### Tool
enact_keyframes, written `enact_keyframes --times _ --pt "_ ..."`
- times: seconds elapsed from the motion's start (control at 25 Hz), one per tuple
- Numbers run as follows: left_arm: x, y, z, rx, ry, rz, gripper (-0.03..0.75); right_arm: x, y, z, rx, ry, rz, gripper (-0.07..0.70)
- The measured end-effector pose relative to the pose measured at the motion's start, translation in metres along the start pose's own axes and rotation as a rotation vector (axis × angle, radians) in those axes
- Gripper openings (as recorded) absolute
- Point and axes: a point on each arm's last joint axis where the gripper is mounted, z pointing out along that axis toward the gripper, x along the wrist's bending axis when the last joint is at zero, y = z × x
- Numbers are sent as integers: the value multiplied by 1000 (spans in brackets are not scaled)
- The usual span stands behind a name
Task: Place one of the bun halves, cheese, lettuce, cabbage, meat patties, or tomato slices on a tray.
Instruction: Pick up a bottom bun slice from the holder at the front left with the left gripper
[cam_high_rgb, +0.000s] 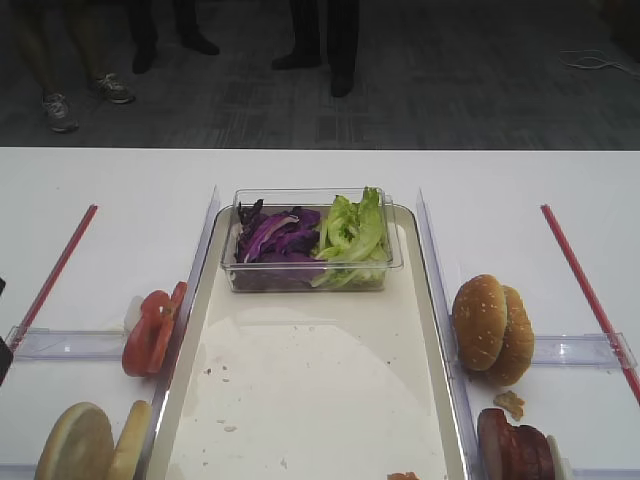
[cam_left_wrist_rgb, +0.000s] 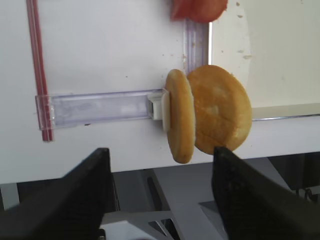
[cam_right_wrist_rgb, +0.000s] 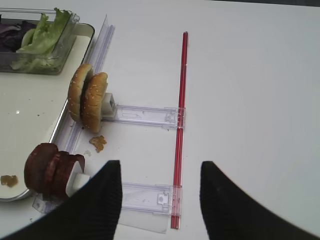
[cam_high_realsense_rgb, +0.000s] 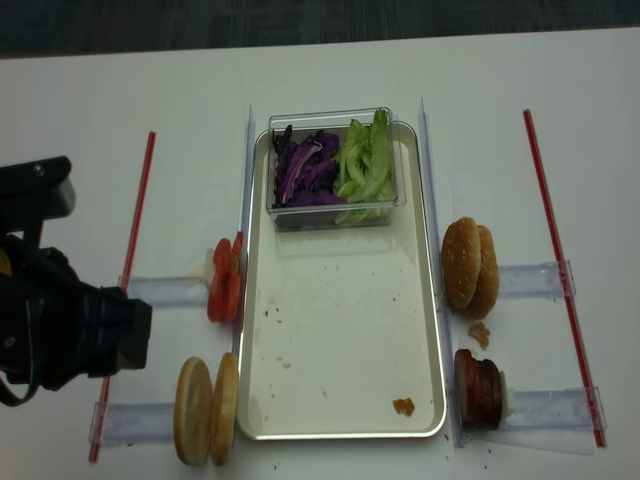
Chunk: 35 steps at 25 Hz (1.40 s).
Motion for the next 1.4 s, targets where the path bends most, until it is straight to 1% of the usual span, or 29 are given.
enact_keyframes --times 0.16,0.36,0.56,0.68,0.8,1.08,1.28,1.4 --pt "-15 1 1 21 -18 27 414 0 0 0 0 0 0 384" --pt "-37 4 8 72 -29 62 414 0 0 0 0 0 0 384" --pt "-57 8 13 99 -22 97 414 0 0 0 0 0 0 384" --pt "-66 8 17 119 -18 102 414 0 0 0 0 0 0 384" --pt "-74 7 25 154 -4 118 414 0 0 0 0 0 2 384" --pt "-85 7 43 220 34 143 414 0 0 0 0 0 4 384" --pt "-87 12 57 258 69 143 414 0 0 0 0 0 4 384" --pt "-89 15 64 263 78 142 414 0 0 0 0 0 4 384"
